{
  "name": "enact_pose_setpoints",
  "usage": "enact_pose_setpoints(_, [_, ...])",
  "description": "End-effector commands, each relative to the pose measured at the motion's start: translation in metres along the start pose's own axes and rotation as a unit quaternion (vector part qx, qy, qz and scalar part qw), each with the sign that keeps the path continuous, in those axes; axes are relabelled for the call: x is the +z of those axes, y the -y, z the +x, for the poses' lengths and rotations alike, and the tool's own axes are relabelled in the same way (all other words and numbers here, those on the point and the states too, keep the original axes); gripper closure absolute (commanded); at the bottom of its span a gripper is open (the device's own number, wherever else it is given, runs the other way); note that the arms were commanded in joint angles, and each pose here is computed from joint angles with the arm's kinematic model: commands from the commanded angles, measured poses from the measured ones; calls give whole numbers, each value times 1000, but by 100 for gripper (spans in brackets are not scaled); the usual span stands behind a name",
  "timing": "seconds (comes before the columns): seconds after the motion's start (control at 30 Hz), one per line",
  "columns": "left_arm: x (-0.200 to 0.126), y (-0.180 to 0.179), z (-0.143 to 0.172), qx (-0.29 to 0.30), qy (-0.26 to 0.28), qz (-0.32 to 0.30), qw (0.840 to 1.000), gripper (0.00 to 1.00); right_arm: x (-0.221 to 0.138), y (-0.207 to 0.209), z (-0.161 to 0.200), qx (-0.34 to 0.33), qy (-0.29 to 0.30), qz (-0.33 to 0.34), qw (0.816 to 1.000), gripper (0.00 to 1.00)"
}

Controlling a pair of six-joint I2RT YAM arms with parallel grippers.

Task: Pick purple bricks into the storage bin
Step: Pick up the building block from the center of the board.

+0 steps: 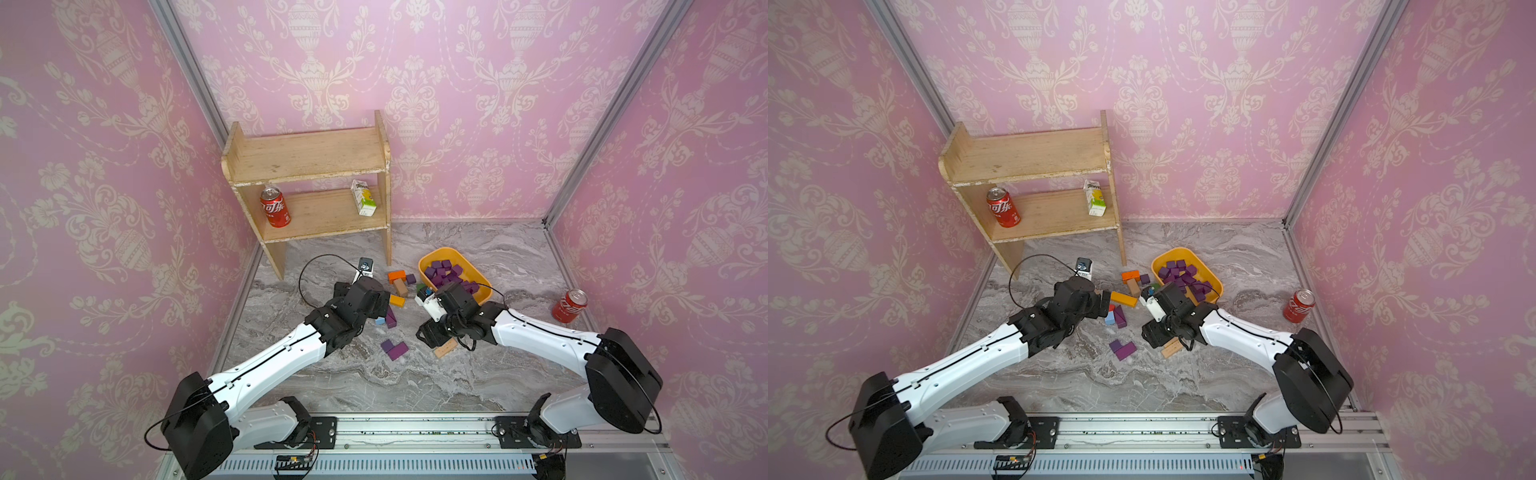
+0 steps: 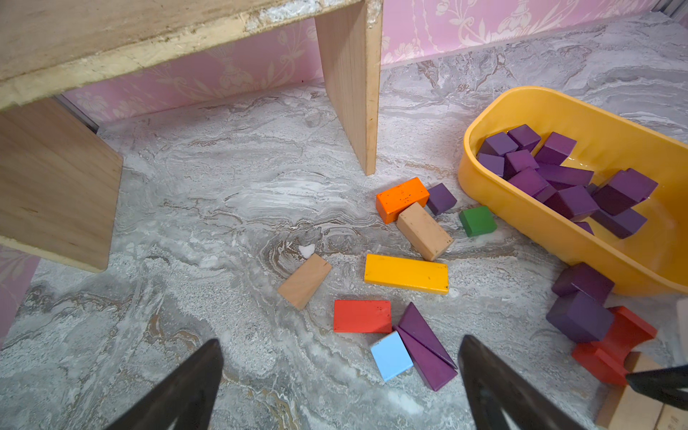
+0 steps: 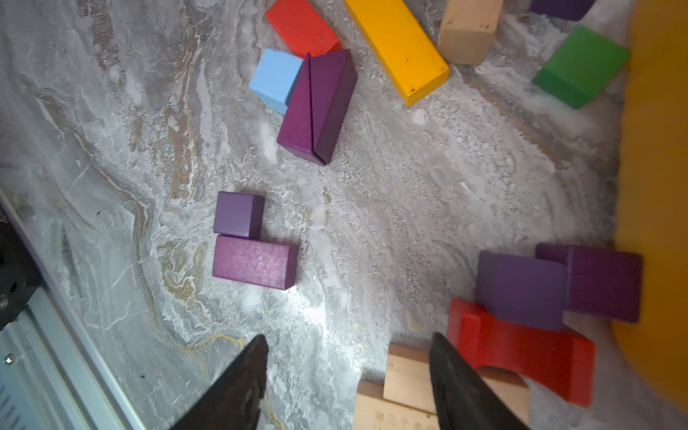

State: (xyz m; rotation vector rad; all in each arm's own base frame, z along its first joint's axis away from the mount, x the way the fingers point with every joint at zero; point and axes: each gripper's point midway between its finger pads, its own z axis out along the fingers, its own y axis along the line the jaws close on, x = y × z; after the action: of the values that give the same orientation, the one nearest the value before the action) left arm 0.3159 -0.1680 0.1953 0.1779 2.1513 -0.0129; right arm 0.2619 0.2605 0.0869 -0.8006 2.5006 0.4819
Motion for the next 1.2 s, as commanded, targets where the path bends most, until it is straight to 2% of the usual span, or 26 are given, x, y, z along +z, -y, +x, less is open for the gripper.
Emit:
enact_pose_setpoints(0.0, [4, -9, 0, -12, 11, -22, 1000, 1, -1, 21, -1, 13, -12, 63, 998, 31])
enact_pose_setpoints(0.17, [9, -9, -4, -35, 30, -19, 999, 1, 3, 41, -2, 31, -20, 111, 993, 31])
enact_pose_setpoints(0.53, [13, -12, -3, -45, 37, -18, 998, 1, 25, 69, -3, 58, -40, 139, 988, 31])
enact_pose_setpoints(0.73, [17, -13, 1, -47, 28, -14, 998, 1, 35, 76, 0, 55, -66, 144, 986, 31])
enact_pose_setpoints(0.9, [18, -16, 2, -47, 26, -16, 998, 1, 38, 77, 2, 58, -65, 143, 986, 32])
enact_pose_setpoints(1.17, [19, -20, 7, -55, 19, -18, 998, 1, 43, 71, 9, 62, -64, 122, 988, 40])
